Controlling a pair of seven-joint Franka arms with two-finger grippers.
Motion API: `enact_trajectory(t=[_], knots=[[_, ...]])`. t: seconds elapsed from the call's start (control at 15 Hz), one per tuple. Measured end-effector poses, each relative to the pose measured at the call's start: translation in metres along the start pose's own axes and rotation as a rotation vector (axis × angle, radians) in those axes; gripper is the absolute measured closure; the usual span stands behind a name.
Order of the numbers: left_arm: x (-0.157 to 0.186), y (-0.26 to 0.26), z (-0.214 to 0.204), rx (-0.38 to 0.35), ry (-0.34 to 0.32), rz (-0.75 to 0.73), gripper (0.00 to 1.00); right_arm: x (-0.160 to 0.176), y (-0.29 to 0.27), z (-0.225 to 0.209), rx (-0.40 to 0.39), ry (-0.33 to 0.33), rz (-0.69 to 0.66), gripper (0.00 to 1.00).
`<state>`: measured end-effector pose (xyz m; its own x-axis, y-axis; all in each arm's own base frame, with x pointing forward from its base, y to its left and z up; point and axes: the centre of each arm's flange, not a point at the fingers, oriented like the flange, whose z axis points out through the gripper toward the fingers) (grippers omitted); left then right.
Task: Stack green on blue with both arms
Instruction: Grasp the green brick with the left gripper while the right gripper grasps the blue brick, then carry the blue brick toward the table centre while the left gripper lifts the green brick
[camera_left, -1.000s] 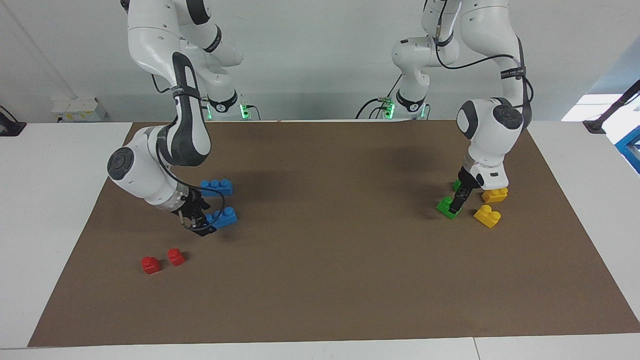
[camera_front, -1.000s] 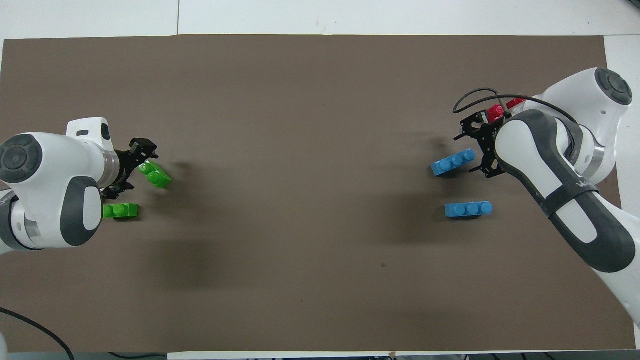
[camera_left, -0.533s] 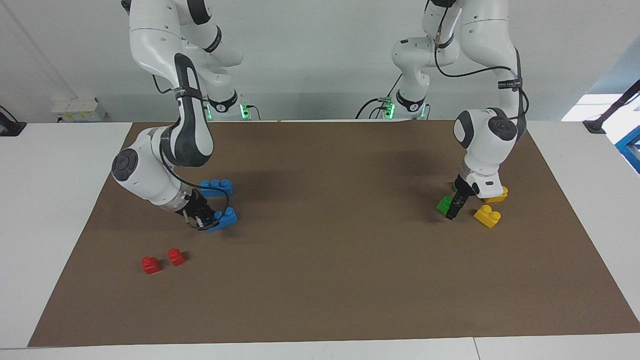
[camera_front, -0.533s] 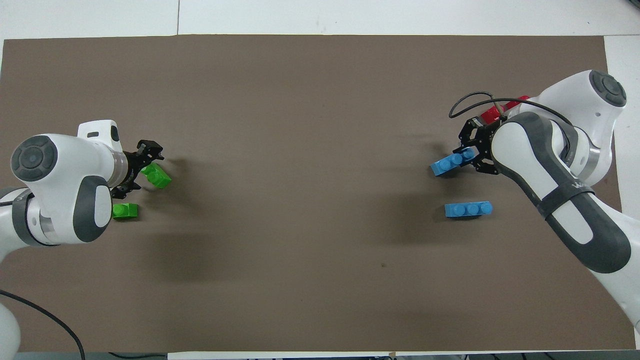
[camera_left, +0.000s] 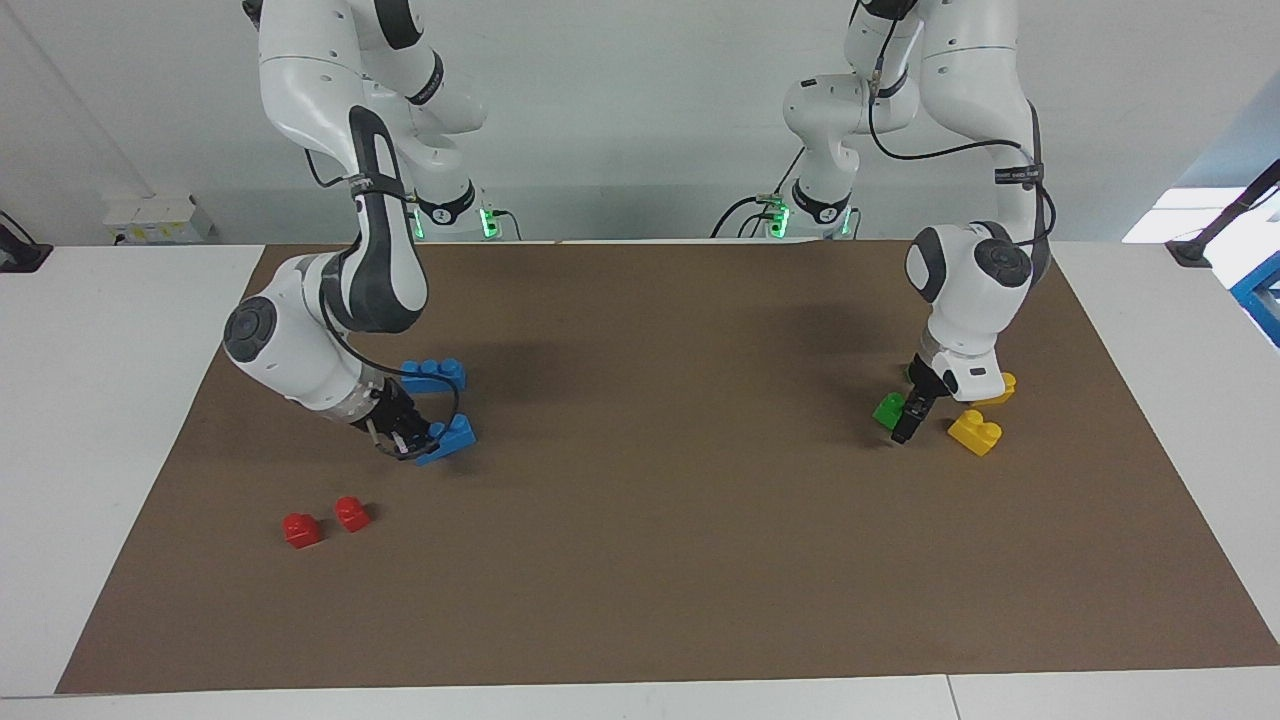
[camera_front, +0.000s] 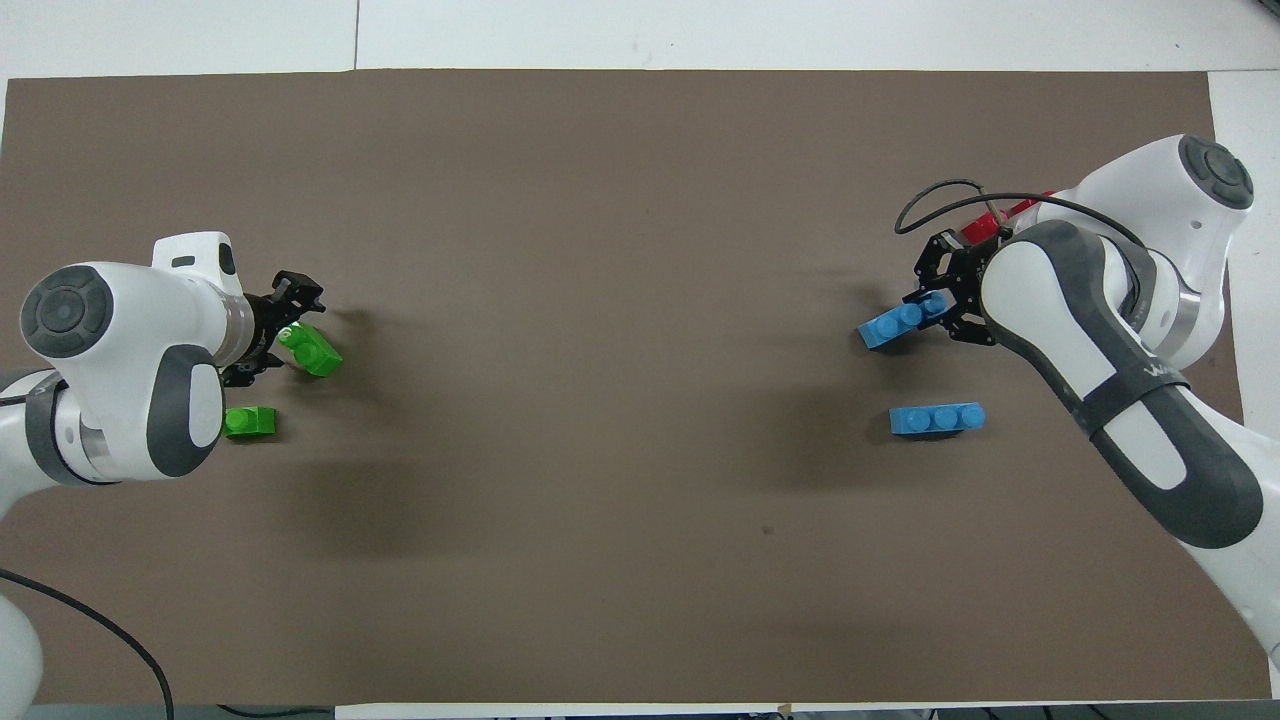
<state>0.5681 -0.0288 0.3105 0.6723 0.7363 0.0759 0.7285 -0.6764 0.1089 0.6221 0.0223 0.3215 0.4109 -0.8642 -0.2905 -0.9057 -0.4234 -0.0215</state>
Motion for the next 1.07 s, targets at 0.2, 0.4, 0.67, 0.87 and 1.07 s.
enact_trajectory(t=[0.2,0.4,0.67,0.87,1.07], knots=[[0.0,0.0,0.001,0.001,-0.001,0.0,0.08,-0.02,-0.011,-0.003,0.028,-0.037,0.048,0.66],[0.0,0.0,0.002,0.002,-0.002,0.0,0.16,-0.06,-0.029,-0.009,0.047,-0.063,0.131,0.66],[0.0,-0.001,0.002,0.003,-0.003,0.0,0.38,-0.137,-0.057,-0.007,0.052,-0.067,0.232,0.66],[0.0,-0.001,0.003,0.003,-0.003,0.0,0.65,-0.192,-0.07,0.002,0.063,-0.064,0.283,0.66],[0.002,-0.003,0.003,0.004,-0.002,-0.005,0.65,-0.229,-0.076,0.011,0.075,-0.063,0.304,0.66]])
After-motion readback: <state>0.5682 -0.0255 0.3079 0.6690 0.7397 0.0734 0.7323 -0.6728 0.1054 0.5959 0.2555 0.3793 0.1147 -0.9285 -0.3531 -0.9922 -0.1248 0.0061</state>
